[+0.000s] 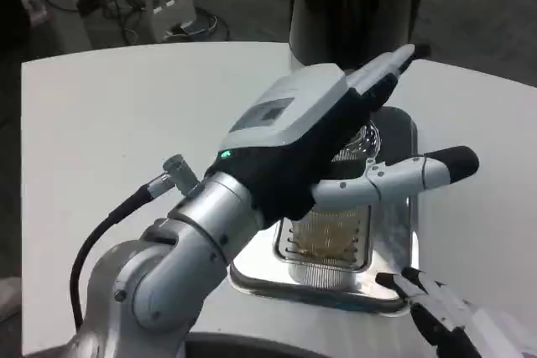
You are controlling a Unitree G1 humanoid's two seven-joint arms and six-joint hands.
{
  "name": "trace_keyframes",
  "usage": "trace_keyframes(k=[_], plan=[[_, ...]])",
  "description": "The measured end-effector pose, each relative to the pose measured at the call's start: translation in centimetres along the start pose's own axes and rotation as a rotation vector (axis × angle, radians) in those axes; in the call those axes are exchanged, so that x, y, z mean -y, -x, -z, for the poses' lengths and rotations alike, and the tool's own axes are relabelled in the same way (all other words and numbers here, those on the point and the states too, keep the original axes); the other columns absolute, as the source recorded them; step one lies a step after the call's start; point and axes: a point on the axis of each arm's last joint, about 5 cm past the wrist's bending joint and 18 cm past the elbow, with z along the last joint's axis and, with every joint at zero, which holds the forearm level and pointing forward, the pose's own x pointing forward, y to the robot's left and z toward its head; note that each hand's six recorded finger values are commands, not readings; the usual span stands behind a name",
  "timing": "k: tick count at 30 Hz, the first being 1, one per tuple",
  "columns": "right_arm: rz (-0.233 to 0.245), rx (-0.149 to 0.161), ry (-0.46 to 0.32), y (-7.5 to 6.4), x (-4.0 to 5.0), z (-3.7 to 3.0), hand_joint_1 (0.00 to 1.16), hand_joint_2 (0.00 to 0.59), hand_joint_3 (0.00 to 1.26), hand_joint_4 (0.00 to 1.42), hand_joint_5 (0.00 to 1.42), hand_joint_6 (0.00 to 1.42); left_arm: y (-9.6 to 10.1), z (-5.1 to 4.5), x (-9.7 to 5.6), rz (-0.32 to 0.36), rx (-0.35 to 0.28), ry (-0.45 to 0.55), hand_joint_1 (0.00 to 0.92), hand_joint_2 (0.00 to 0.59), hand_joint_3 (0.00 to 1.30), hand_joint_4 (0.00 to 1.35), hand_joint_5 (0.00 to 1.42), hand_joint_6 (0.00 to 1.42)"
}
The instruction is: Grasp the cup under the faucet to collect the drink, then remove the cup.
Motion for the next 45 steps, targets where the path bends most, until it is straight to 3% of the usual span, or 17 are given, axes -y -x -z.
trace_keyframes(k=[3, 5, 6, 9, 11, 12, 13, 16, 23, 31, 41, 45], plan=[[0.027, 0.028, -0.036, -0.1, -0.33, 0.16, 0.53, 0.426, 0.10, 0.00, 0.00, 0.00, 0.0, -0.02, 0.0, -0.003, -0.001, -0.005, 0.000, 0.104, 0.06, 0.03, 0.11, 0.04], [0.074, 0.054, -0.102, -0.5, -1.12, 0.67, 0.58, 0.386, 0.08, 0.00, 0.00, 0.00, 0.0, -0.01, 0.0, -0.007, -0.002, -0.001, 0.000, 0.104, 0.06, 0.03, 0.11, 0.04], [0.101, 0.060, -0.163, -0.8, -1.67, 1.12, 0.63, 0.336, 0.08, 0.02, 0.00, 0.00, 0.0, -0.02, 0.0, -0.008, -0.001, 0.001, 0.000, 0.104, 0.06, 0.03, 0.11, 0.04], [0.190, 0.042, -0.285, -1.1, -2.77, 2.24, 0.75, 0.246, 0.06, 0.04, 0.00, 0.00, 0.0, -0.01, -0.1, -0.012, -0.002, 0.004, 0.000, 0.104, 0.06, 0.03, 0.11, 0.04], [0.249, 0.043, -0.361, -1.3, -3.37, 2.59, 0.77, 0.239, 0.05, 0.03, 0.00, 0.00, 0.0, 0.00, -0.1, -0.013, -0.002, 0.006, 0.000, 0.104, 0.06, 0.03, 0.11, 0.04], [0.289, 0.025, -0.422, -1.7, -3.94, 2.88, 0.77, 0.239, 0.05, 0.03, 0.00, 0.00, 0.0, 0.00, -0.1, -0.014, -0.003, 0.007, 0.000, 0.104, 0.06, 0.03, 0.11, 0.04], [0.307, 0.004, -0.461, -2.0, -4.38, 3.14, 0.78, 0.230, 0.05, 0.03, 0.00, 0.01, 0.0, 0.00, -0.1, -0.014, -0.002, 0.007, 0.000, 0.111, 0.06, 0.03, 0.11, 0.04], [0.315, -0.005, -0.498, -2.5, -4.85, 3.43, 0.78, 0.210, 0.04, 0.03, 0.01, 0.03, 0.0, 0.00, -0.1, -0.015, -0.002, 0.009, 0.000, 0.113, 0.06, 0.03, 0.11, 0.04], [0.346, 0.024, -0.568, -4.0, -5.56, 2.63, 0.78, 0.195, 0.03, 0.03, 0.01, 0.04, 0.0, 0.02, -0.1, -0.016, -0.003, 0.009, 0.000, 0.114, 0.06, 0.03, 0.11, 0.04], [0.373, 0.046, -0.667, -7.2, -6.39, 2.27, 0.81, 0.180, 0.03, 0.04, 0.04, 0.07, -0.2, -0.03, 0.0, -0.012, -0.001, 0.015, 0.000, 0.115, 0.07, 0.03, 0.11, 0.04], [0.379, 0.051, -0.683, -9.3, -7.14, 1.63, 0.82, 0.172, 0.03, 0.05, 0.05, 0.08, -0.3, -0.09, 0.1, -0.014, 0.001, 0.019, 0.000, 0.117, 0.07, 0.04, 0.11, 0.04], [0.373, 0.066, -0.685, -10.1, -7.31, 1.16, 0.82, 0.167, 0.03, 0.05, 0.05, 0.08, -0.3, -0.08, 0.0, -0.015, 0.000, 0.016, 0.000, 0.119, 0.07, 0.04, 0.11, 0.04]])
